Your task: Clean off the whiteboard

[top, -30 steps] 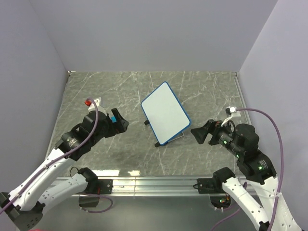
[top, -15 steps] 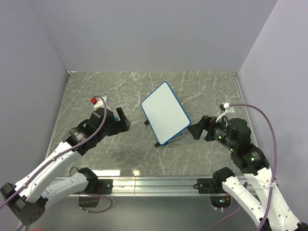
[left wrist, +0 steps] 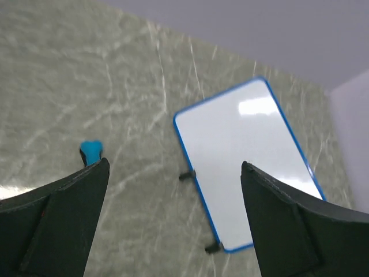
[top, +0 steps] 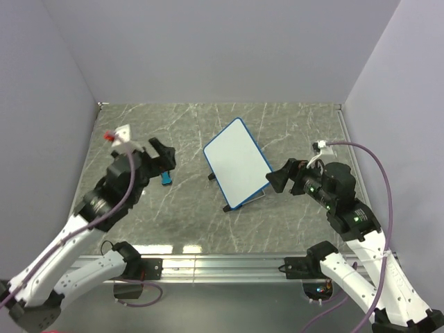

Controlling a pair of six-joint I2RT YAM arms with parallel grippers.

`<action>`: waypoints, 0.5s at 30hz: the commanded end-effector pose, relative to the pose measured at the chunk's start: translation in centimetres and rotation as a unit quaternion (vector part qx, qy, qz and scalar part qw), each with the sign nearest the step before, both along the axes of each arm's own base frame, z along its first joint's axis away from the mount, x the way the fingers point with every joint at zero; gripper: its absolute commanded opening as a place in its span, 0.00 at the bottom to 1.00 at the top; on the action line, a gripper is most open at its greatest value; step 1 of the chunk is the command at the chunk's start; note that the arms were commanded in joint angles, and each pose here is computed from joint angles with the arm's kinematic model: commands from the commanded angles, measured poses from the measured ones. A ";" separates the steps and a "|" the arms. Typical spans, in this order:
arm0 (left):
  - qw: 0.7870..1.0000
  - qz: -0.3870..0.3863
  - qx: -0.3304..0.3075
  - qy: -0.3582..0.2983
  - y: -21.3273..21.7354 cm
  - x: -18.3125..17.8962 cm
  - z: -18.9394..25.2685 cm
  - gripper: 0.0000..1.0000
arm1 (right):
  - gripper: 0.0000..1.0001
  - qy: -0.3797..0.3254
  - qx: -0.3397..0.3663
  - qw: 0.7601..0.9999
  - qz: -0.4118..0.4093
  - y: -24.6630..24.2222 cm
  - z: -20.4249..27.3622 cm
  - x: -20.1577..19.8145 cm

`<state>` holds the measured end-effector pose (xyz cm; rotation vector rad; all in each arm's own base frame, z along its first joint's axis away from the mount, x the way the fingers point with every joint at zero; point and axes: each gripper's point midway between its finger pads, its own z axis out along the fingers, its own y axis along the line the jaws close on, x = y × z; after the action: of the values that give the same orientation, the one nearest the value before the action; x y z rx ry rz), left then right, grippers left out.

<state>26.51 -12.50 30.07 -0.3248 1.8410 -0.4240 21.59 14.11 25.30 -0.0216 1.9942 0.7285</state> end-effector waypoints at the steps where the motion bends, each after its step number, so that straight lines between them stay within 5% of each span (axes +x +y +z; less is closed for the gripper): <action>1: 0.991 0.063 0.019 -0.114 3.6 0.2 2.4 0.99 | 1.00 -0.041 0.022 0.999 -0.006 0.5 1.7 1.5; 15: 0.996 -0.038 0.059 -0.063 1.6 -1.9 -5.1 0.99 | 1.00 -0.018 0.007 1.000 0.000 1.1 0.8 2.6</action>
<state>24.91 -9.86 24.63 -0.2130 1.7573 -0.3298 23.65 14.94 23.94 -0.0080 2.0417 0.7170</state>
